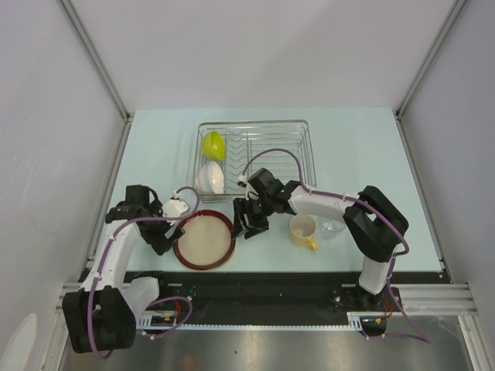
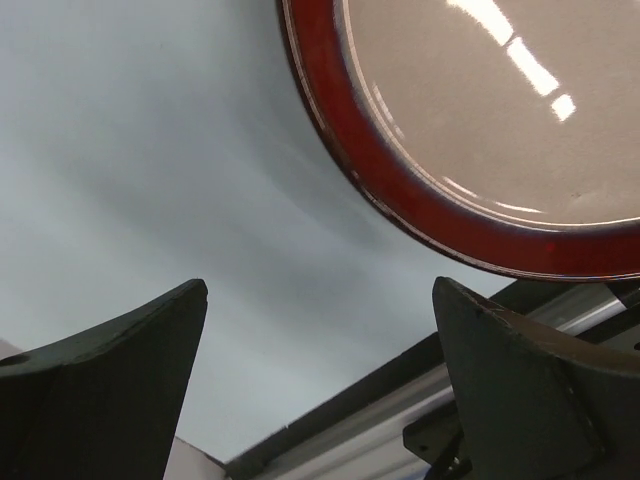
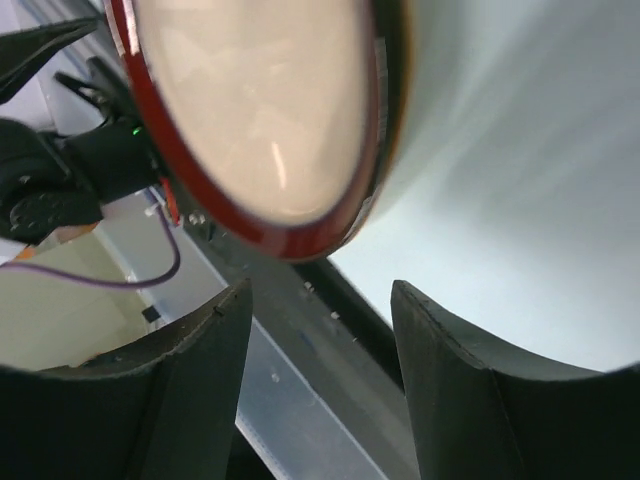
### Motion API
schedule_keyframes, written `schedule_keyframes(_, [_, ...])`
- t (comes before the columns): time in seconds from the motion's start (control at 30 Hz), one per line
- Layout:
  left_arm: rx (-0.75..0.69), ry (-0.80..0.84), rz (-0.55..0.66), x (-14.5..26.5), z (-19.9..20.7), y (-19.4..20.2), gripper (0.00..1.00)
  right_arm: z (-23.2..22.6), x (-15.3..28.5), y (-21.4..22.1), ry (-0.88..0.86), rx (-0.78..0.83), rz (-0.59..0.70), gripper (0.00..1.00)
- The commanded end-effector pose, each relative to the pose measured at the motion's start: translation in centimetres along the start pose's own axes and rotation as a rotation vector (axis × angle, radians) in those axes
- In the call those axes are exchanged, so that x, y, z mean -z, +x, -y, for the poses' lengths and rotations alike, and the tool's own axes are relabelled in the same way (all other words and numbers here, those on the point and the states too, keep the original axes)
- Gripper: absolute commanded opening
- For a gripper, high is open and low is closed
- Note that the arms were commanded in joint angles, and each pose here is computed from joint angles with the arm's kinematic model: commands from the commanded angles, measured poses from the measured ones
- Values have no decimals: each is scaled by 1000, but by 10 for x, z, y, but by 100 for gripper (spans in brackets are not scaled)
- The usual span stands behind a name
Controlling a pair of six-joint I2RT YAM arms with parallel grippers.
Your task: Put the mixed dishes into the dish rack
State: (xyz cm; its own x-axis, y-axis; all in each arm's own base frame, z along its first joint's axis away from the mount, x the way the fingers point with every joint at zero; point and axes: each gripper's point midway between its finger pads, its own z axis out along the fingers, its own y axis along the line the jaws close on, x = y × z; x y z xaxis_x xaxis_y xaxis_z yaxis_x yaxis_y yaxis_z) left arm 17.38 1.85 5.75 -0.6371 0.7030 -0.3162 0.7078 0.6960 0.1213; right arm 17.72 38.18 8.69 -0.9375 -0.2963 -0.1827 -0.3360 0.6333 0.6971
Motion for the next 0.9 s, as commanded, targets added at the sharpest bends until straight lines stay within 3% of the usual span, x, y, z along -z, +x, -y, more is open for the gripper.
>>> schedule_keyframes(0.0, [-160,62,166,-1,5,-31,100,1,-13,-28,-27,7,110,61])
schedule_keyframes(0.33, [-209,145,185,-21,29,-38,100,6,-38,-34,-91,-26,140,50])
schedule_keyframes(0.73, [-226,127,196,-32,31,-55,100,3,-58,-7,-117,-36,100,43])
schedule_keyframes(0.87, [-224,141,210,-34,34,-64,100,3,-62,0,-114,-29,88,31])
